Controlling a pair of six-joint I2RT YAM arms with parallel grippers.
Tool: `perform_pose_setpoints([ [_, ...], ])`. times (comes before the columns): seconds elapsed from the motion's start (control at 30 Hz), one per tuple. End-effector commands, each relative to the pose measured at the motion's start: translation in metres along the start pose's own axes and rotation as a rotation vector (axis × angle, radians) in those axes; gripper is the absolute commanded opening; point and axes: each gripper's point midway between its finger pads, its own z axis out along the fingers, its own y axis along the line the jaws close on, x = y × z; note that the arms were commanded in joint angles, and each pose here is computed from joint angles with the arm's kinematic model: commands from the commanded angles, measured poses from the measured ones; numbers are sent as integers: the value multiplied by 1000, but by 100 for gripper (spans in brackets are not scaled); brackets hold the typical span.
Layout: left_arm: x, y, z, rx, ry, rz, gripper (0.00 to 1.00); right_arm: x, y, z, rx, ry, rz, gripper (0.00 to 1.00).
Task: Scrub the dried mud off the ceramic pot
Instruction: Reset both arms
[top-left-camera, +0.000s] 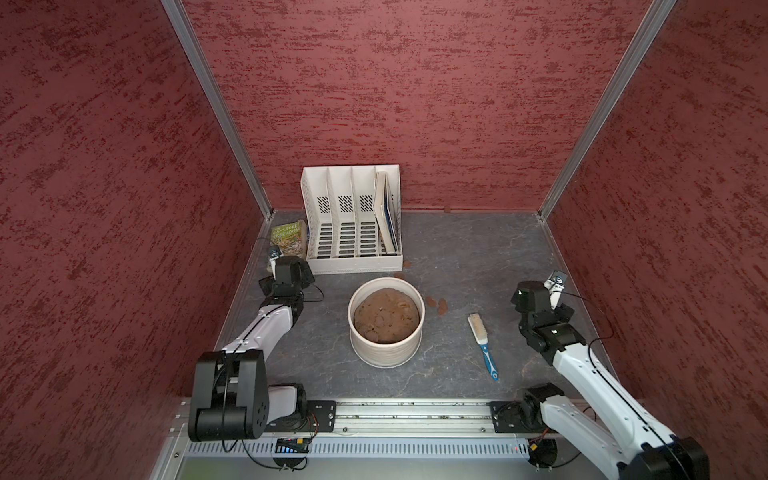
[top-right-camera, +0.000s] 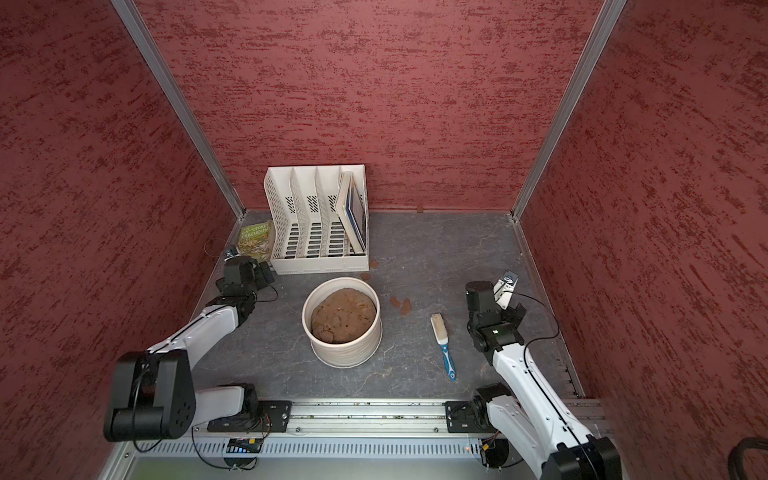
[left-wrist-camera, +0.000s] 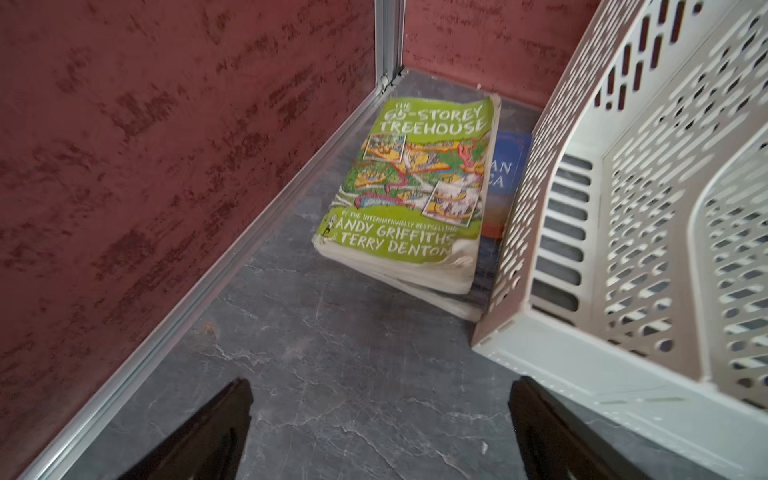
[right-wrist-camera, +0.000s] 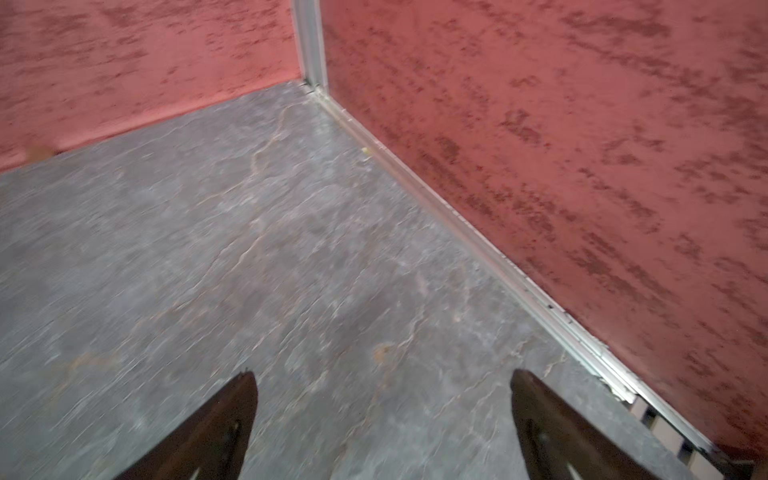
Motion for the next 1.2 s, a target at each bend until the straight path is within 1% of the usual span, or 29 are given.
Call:
perform_pose_setpoints([
  [0.0, -23, -25, 3, 131, -135, 4, 100, -12, -9, 24, 50, -103, 39, 99],
  [0.07, -20, -38, 4, 194, -149, 28, 100, -5, 3, 35, 1, -118, 11, 99],
  [0.13, -22, -50, 1, 267, -189, 32, 100, -6, 26, 42, -104, -142, -5, 99],
  [0.2, -25, -57, -1, 310, -216, 38, 100, -10, 55, 44, -240, -172, -33, 99],
  [0.27, -24, -60, -1, 326, -262, 48, 100, -11, 73, 46, -320, -208, -56, 99],
  [0.3, -22, -60, 0, 319, -292, 51, 100, -18, 83, 44, -363, -244, -52, 99],
  [0.37, -15, -74, -1, 373, -293, 101, 100, -21, 97, 46, -423, -271, -66, 99],
  [0.4, -11, -75, -2, 387, -289, 105, 100, -13, 102, 50, -439, -259, -73, 99],
  [0.43, -11, -73, -2, 381, -310, 94, 100, -12, 108, 52, -470, -289, -59, 99],
  [0.47, -8, -71, -2, 375, -329, 96, 100, -14, 118, 48, -528, -303, -86, 99],
  [0.5, -7, -70, 0, 362, -305, 89, 100, -9, 129, 51, -560, -257, -125, 99],
  [0.53, -10, -70, -2, 373, -327, 85, 100, 3, 136, 62, -562, -213, -155, 99],
  [0.57, -7, -70, 0, 370, -311, 88, 100, 5, 139, 64, -569, -236, -160, 99],
  [0.63, -9, -69, -1, 370, -321, 86, 100, 6, 133, 66, -547, -214, -141, 99],
  [0.67, -7, -69, 0, 368, -308, 86, 100, 3, 133, 66, -546, -231, -137, 99],
  [0.8, -9, -69, -2, 346, -332, 91, 100, 4, 132, 65, -548, -225, -138, 99],
  [1.17, -8, -70, -3, 344, -332, 96, 100, 4, 133, 65, -548, -227, -140, 99],
])
